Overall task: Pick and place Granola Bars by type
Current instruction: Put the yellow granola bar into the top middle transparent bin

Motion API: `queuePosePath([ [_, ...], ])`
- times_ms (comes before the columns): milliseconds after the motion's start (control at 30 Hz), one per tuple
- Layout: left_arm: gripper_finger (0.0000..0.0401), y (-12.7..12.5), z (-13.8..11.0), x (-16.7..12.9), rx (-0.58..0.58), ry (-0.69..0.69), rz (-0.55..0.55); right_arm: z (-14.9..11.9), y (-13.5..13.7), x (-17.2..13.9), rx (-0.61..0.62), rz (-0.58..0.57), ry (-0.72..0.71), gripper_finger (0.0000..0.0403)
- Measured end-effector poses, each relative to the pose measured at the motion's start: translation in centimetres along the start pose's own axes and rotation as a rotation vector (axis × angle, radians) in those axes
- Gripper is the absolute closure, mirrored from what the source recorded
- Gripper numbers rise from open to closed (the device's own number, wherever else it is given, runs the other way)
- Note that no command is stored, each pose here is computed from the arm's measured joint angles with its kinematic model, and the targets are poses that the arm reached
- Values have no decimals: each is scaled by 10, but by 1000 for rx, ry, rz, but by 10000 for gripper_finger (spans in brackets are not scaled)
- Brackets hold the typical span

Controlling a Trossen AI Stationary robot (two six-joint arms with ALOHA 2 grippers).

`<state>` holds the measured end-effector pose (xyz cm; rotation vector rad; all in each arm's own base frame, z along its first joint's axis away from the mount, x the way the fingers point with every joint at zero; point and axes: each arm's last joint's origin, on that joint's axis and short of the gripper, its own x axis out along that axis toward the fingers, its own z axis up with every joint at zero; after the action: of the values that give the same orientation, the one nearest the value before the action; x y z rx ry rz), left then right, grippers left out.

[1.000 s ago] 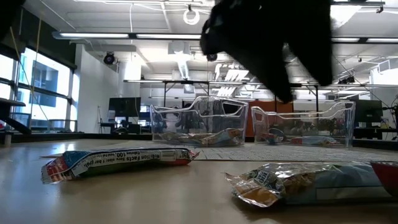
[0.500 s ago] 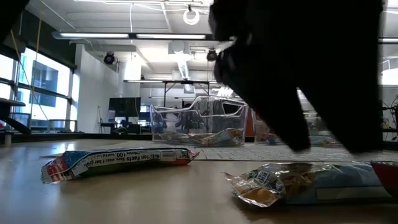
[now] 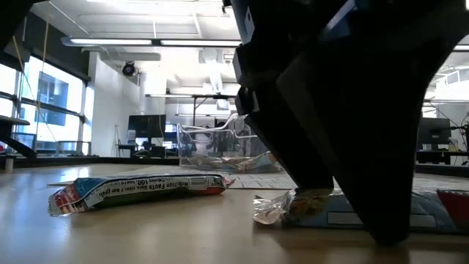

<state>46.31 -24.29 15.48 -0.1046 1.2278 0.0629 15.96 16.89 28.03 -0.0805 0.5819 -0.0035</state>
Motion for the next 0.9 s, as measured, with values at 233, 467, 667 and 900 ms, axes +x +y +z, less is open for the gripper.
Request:
queuePosePath([
  [233, 219, 6, 5, 1, -36, -3, -2, -1, 2, 0, -7, 79, 47, 249],
  [467, 285, 11, 10, -1, -137, -5, -29, -2, 3, 0, -21, 95, 56, 249],
  [667, 294, 15, 21, -15, -155, -94, -2, -2, 3, 0, -37, 121, 71, 249],
  [900, 295, 43, 35, -60, -201, -207, 150, -3, 3, -1, -29, 118, 75, 249],
])
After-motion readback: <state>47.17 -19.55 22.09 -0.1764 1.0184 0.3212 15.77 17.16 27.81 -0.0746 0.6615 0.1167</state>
